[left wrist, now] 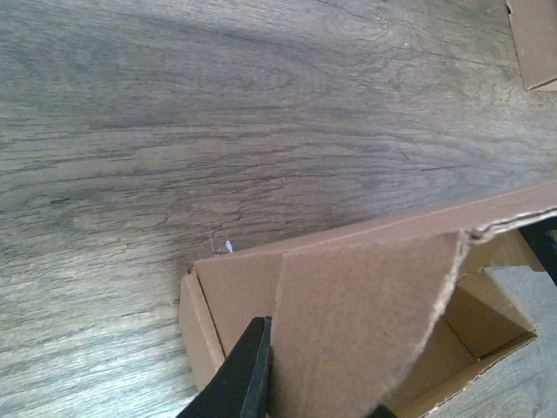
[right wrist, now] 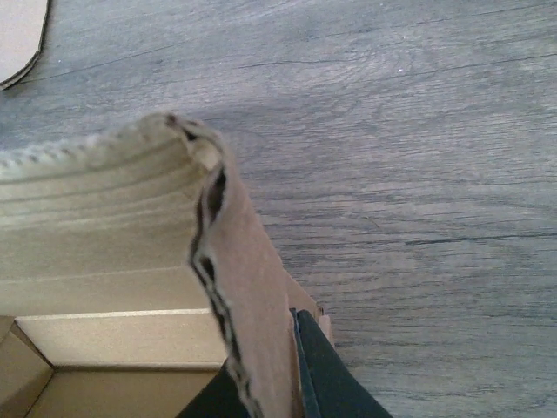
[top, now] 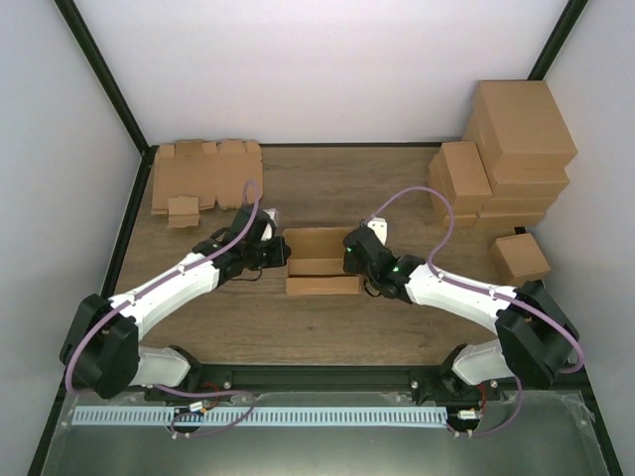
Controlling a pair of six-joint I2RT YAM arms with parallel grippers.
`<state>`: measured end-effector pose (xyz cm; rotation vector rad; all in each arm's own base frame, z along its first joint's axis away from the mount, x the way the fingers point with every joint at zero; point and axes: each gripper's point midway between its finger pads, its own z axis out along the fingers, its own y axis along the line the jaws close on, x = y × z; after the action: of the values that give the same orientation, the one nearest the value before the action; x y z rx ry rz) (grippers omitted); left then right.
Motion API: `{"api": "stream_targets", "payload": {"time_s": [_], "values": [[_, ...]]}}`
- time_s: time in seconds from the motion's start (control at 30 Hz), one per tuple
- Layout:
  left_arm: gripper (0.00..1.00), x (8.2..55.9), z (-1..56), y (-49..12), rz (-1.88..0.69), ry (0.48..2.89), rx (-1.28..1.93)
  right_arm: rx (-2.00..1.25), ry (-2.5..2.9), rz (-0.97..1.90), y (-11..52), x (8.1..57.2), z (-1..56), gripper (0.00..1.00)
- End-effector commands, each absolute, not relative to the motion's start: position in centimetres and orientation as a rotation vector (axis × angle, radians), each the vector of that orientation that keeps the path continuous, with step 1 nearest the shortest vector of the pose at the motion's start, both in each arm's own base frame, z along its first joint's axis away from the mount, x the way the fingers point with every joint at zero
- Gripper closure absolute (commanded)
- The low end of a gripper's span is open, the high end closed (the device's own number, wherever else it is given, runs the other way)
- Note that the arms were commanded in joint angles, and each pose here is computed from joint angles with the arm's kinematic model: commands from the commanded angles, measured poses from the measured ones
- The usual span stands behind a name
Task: Fold the paper box
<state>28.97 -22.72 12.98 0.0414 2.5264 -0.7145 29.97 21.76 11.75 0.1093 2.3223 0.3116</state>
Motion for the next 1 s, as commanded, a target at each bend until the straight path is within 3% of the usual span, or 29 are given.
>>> {"api": "stream_targets", "payload": {"time_s": [0.0, 0.53, 0.8, 0.97], "values": [[0.91, 29.1, 13.2, -23.1, -0.726, 2.524, 0.064, 0.158, 2.284, 0.297, 21.7, 30.6, 12.5, 0.96], [0.85, 27.2, 12.1, -22.9, -0.81, 2.526, 0.044, 0.106, 2.318, 0.285, 21.3, 29.0, 9.4, 0.96], [0.28, 27.6, 17.8, -21.3, -0.683, 2.446, 0.13, -0.016, 2.264, 0.295, 21.9, 29.2, 10.8, 0.96], [0.17, 27.4, 20.7, -20.4, -0.605, 2.396, 0.23, -0.161, 2.222, 0.315, 22.8, 29.1, 11.3, 0.96]]}}
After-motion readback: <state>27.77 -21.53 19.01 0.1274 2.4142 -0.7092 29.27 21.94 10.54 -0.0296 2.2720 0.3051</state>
